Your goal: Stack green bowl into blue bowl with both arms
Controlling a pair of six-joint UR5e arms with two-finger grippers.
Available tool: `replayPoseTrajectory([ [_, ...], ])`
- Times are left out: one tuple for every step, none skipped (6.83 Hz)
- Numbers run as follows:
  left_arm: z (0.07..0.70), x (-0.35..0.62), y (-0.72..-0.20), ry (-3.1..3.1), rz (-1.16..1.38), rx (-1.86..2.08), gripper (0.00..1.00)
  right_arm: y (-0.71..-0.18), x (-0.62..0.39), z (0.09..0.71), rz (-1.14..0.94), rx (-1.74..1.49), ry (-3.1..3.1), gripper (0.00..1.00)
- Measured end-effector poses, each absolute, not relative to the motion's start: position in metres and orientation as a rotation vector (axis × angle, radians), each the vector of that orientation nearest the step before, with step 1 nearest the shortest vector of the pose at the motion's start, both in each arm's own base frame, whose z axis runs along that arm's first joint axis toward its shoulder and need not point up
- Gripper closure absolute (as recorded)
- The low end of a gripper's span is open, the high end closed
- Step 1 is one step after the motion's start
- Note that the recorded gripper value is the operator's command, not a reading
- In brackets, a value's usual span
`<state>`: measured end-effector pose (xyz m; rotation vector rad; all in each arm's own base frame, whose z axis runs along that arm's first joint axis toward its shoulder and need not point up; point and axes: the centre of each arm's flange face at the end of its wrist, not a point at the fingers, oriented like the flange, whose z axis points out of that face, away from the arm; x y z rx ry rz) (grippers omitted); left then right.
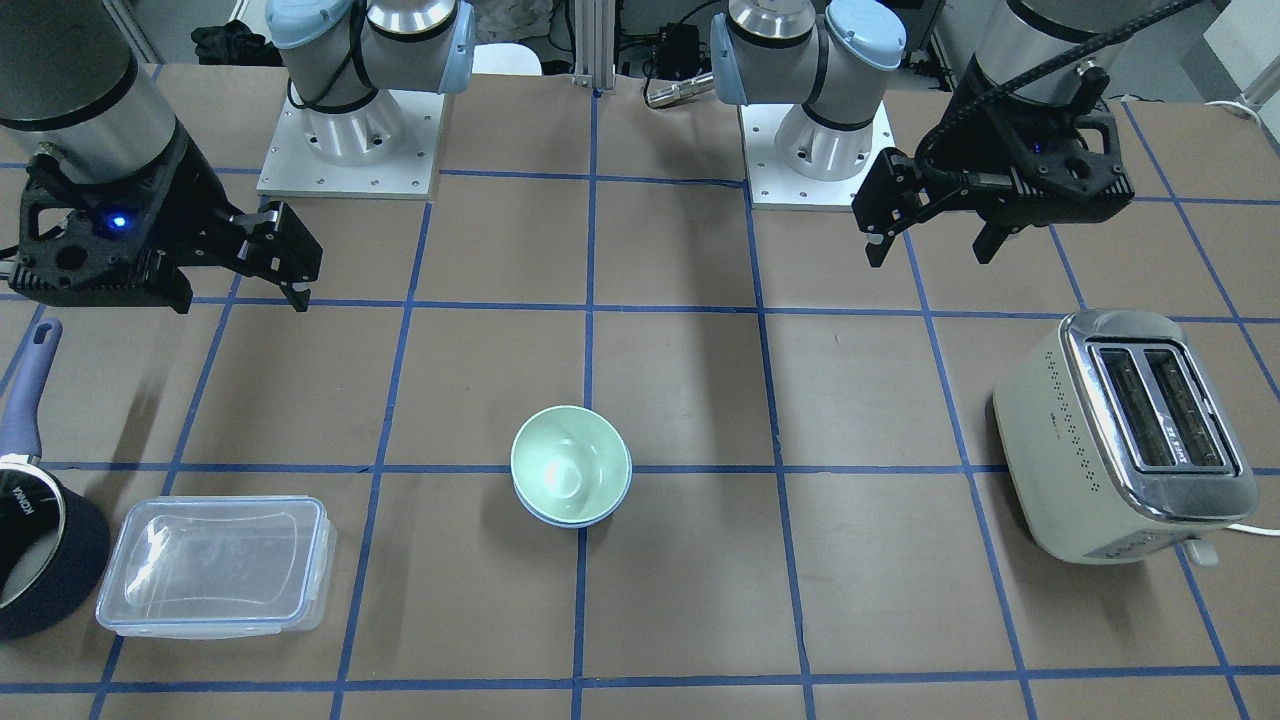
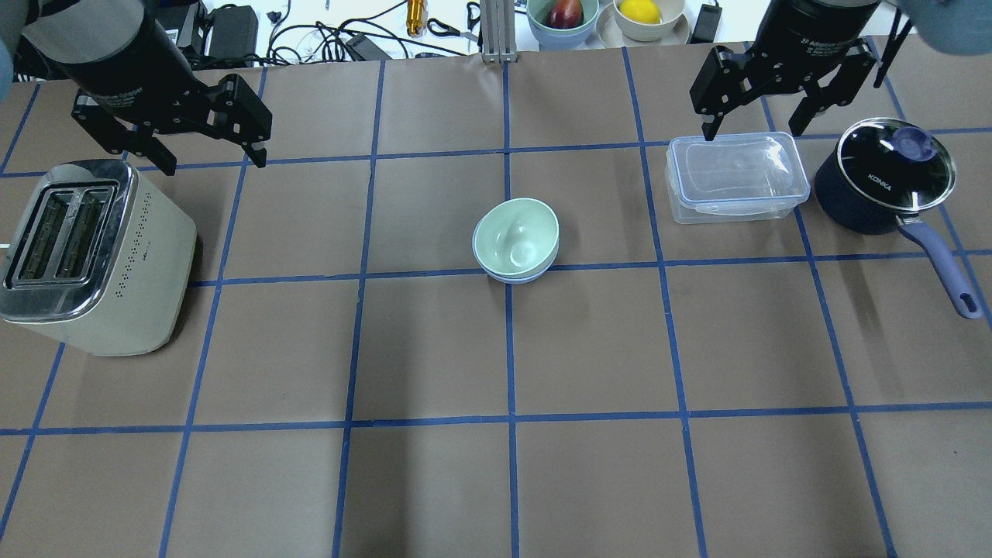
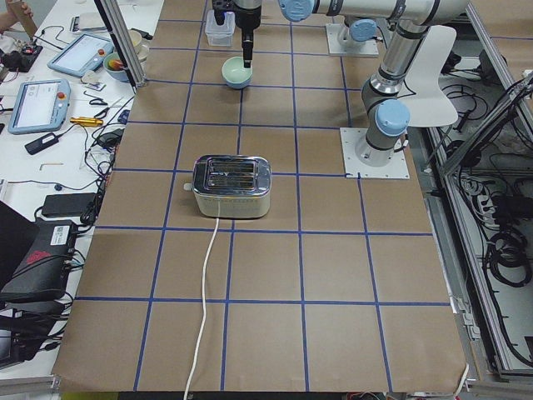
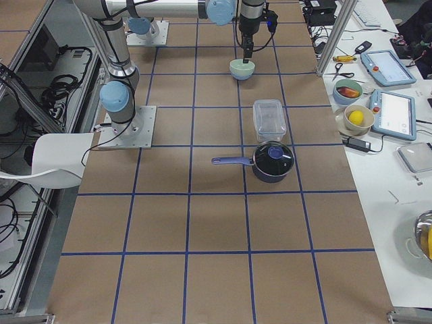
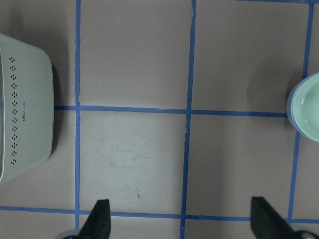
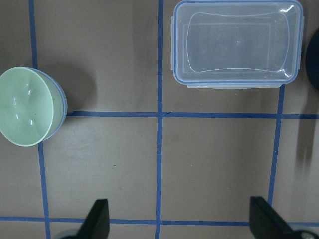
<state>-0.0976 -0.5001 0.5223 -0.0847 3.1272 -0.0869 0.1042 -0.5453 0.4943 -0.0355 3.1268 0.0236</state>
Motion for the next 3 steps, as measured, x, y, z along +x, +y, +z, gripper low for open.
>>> replayPoseTrajectory([
  [0.5231,-0.0975,-0.4994,3.127,-0.089,-0.085,0.00,-0.5452,0.1042,0.4942,0.025,-0.035,3.126,0.00],
  [0.5234,-0.0975,-0.4991,3.127,-0.091,-0.085,0.00,-0.5451,0.1043,0.4942,0.025,-0.035,3.126,0.00],
  [0.5237,-0.0974,-0.4989,3.127,-0.092,-0.085,0.00,-0.5451,0.1043,0.4938,0.027,-0.035,3.125,0.00],
])
